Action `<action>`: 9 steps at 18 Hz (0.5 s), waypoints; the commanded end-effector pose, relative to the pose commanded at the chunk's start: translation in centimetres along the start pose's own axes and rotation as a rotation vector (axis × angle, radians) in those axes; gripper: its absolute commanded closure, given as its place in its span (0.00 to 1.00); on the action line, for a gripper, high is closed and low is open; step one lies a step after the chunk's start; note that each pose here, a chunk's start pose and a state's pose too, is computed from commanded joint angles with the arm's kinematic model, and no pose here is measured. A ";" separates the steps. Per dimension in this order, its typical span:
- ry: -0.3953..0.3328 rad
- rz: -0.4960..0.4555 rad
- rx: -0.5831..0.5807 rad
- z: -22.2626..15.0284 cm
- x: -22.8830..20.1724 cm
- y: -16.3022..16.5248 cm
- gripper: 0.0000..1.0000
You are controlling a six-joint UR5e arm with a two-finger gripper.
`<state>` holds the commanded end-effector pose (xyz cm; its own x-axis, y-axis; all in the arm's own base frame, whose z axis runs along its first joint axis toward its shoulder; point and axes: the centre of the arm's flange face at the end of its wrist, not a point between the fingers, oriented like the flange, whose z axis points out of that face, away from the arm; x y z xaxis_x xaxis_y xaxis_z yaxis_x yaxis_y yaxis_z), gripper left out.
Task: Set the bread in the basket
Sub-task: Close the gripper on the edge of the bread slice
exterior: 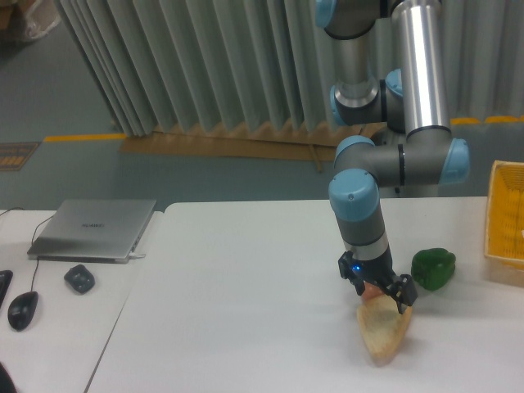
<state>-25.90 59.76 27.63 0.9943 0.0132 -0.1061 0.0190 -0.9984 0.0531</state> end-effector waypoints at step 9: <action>0.002 0.002 -0.001 -0.2 0.0 0.1 0.54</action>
<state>-25.92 59.64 27.85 0.9945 0.0116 -0.1038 0.0173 -0.9984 0.0540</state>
